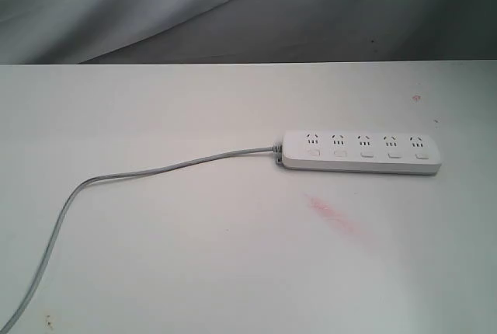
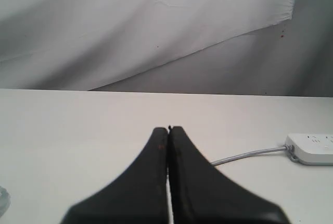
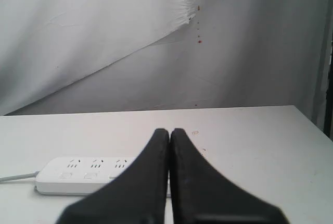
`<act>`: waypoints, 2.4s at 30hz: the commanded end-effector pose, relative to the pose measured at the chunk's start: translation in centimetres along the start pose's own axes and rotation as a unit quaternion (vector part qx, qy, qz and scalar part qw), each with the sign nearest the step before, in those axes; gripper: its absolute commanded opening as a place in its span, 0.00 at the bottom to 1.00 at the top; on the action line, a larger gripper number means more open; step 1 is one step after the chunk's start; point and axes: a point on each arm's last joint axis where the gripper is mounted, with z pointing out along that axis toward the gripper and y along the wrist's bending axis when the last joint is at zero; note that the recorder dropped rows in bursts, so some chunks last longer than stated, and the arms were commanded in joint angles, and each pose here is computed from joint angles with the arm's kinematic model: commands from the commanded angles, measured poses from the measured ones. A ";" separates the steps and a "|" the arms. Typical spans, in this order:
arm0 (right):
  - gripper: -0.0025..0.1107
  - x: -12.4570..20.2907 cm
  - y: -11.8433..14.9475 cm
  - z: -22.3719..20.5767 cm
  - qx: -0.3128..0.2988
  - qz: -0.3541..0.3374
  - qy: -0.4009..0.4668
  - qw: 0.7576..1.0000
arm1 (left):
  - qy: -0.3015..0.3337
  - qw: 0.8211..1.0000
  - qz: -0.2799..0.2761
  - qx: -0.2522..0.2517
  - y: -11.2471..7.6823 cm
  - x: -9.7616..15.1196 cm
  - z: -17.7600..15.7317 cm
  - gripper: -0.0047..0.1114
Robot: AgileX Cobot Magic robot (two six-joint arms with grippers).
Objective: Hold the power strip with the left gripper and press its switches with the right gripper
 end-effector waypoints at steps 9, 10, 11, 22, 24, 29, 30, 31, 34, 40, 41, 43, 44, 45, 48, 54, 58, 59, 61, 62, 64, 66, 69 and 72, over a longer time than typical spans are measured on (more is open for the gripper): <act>0.02 0.0 0.0 0.0 0.003 0.003 -0.007 1.000 | -0.004 1.000 -0.002 0.000 0.0 0.0 0.0 0.04; 0.02 -0.1 0.0 0.0 0.003 0.003 -0.009 1.000 | -0.004 1.000 -0.002 0.000 0.0 0.0 0.0 0.04; 0.02 -0.2 0.0 0.0 0.003 0.003 -0.015 1.000 | -0.005 1.000 -0.002 0.000 0.0 0.0 0.0 0.04; 0.02 -1.2 -0.2 -0.1 0.000 0.170 -0.076 0.982 | -0.066 0.993 -0.100 0.011 -0.1 -1.1 -0.1 0.04; 0.02 -1.9 -0.1 -0.3 -0.006 0.195 -0.074 0.978 | -0.092 0.990 -0.106 0.012 0.0 -1.6 -0.2 0.04; 0.02 -5.1 0.3 0.0 -0.017 0.193 -0.056 0.979 | -0.051 0.980 -0.192 0.007 -0.2 -2.5 0.8 0.04; 0.02 -5.8 0.4 0.3 -0.017 0.193 -0.044 0.980 | -0.033 0.981 -0.193 0.004 -0.3 -3.1 1.1 0.04; 0.02 -6.6 0.5 0.8 -0.017 0.193 -0.030 0.981 | -0.012 0.981 -0.194 0.002 -0.4 -3.7 1.6 0.04; 0.02 -8.8 0.9 2.3 -0.020 0.189 0.017 0.982 | 0.061 0.979 -0.192 -0.003 -1.1 -6.0 3.1 0.04; 0.02 -13.5 1.3 5.3 -0.025 0.141 0.079 0.987 | 0.148 0.986 -0.077 0.017 -2.3 -11.5 6.6 0.04; 0.02 -14.3 1.3 5.7 -0.025 0.134 0.083 0.987 | 0.156 0.986 -0.064 0.022 -2.5 -12.4 7.4 0.04; 0.02 -15.6 1.4 6.7 -0.026 0.123 0.087 0.988 | 0.166 0.984 -0.058 0.039 -3.2 -14.0 8.9 0.04; 0.02 -16.2 1.5 7.2 -0.029 0.113 0.091 0.989 | 0.173 0.982 -0.051 0.052 -3.6 -14.6 9.7 0.04; 0.02 -16.6 1.7 7.5 -0.033 0.103 0.095 0.990 | 0.178 0.981 -0.043 0.063 -4.0 -15.0 10.4 0.04; 0.02 -17.7 2.2 8.9 -0.046 0.055 0.122 0.990 | 0.216 0.971 -0.014 0.106 -5.7 -15.6 13.0 0.04; 0.02 -18.2 3.2 12.9 -0.059 0.014 0.203 0.977 | 0.290 0.944 0.027 0.158 -9.2 -14.6 18.8 0.04; 0.02 -16.5 3.5 16.4 -0.056 0.011 0.271 0.961 | 0.327 0.928 0.037 0.175 -11.4 -12.9 22.6 0.04; 0.02 -16.1 3.6 17.1 -0.055 0.011 0.284 0.957 | 0.334 0.925 0.039 0.179 -11.8 -12.5 23.3 0.04; 0.02 -14.9 3.7 18.8 -0.052 0.011 0.312 0.948 | 0.349 0.918 0.041 0.185 -12.7 -11.5 24.8 0.04; 0.02 -14.4 3.7 19.5 -0.051 0.010 0.327 0.944 | 0.358 0.914 0.044 0.188 -13.2 -10.9 25.5 0.04; 0.02 -12.8 3.7 21.1 -0.045 0.010 0.358 0.932 | 0.377 0.905 0.048 0.192 -14.1 -9.4 26.9 0.04; 0.02 -11.1 3.3 22.7 -0.036 0.012 0.391 0.920 | 0.393 0.897 0.050 0.197 -15.1 -8.1 28.2 0.04; 0.02 -8.6 3.1 24.7 -0.030 0.011 0.439 0.898 | 0.411 0.887 0.050 0.203 -16.2 -6.4 29.9 0.04; 0.02 -6.6 3.1 26.7 -0.029 0.006 0.482 0.876 | 0.425 0.881 0.040 0.206 -17.1 -4.9 31.4 0.04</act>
